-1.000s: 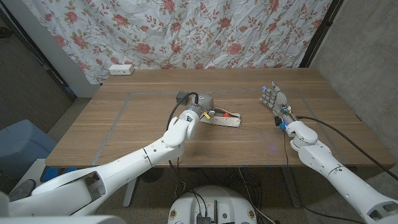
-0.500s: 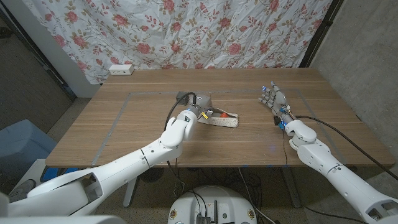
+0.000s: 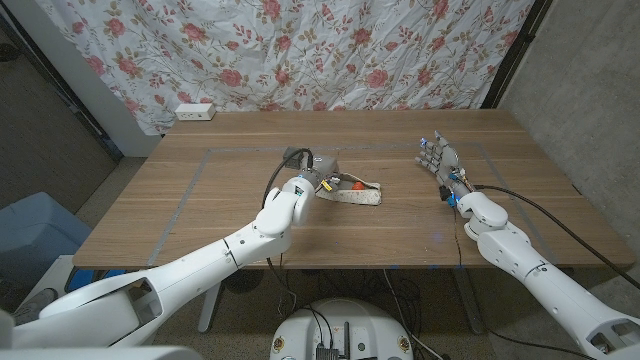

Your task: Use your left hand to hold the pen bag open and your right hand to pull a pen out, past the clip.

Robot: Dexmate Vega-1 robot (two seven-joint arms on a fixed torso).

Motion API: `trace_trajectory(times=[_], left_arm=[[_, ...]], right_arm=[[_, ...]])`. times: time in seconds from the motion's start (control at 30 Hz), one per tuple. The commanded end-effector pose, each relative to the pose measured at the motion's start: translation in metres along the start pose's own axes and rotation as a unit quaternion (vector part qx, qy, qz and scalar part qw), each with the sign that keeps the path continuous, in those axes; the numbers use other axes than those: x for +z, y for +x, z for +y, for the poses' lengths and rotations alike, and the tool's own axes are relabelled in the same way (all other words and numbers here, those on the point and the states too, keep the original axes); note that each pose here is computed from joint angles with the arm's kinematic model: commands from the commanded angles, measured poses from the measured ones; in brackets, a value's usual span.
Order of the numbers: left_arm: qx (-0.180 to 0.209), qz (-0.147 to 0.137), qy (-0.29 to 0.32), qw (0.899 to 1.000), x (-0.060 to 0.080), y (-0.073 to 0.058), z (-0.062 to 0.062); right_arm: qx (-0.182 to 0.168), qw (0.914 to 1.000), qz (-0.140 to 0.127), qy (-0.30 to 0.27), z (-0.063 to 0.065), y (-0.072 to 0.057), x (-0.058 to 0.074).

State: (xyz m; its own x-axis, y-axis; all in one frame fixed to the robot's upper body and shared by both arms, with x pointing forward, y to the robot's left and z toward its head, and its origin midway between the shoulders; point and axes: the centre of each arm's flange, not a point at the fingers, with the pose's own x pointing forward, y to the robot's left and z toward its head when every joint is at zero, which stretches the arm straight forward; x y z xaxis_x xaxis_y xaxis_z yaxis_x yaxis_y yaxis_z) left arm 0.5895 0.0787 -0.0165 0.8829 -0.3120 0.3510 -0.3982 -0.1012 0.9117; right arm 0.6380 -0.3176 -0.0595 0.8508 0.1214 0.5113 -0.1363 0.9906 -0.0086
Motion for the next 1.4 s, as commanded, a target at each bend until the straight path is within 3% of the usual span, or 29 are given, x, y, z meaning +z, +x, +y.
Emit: trace_trajectory(times=[0.03, 0.37, 0.83, 1.07, 1.4], left_arm=[[-0.015, -0.007, -0.005, 1.0, -0.003, 0.005, 0.002], [-0.028, -0.017, -0.019, 0.999, -0.007, 0.008, 0.005], [-0.041, -0.023, -0.028, 0.999, -0.013, 0.011, 0.008], [-0.039, -0.019, -0.038, 0.998, -0.016, 0.011, 0.012], [-0.04, -0.024, -0.043, 0.998, -0.017, 0.012, 0.016]], right_arm=[[0.0, 1.0, -0.001, -0.004, -0.001, 0.002, 0.002], [0.01, 0.9988, -0.016, -0.045, 0.002, 0.006, 0.014], [0.022, 0.9922, -0.04, -0.116, 0.016, 0.005, 0.023], [0.028, 0.986, -0.054, -0.155, 0.027, 0.001, 0.027], [0.06, 0.9692, -0.056, -0.233, 0.043, -0.001, 0.043]])
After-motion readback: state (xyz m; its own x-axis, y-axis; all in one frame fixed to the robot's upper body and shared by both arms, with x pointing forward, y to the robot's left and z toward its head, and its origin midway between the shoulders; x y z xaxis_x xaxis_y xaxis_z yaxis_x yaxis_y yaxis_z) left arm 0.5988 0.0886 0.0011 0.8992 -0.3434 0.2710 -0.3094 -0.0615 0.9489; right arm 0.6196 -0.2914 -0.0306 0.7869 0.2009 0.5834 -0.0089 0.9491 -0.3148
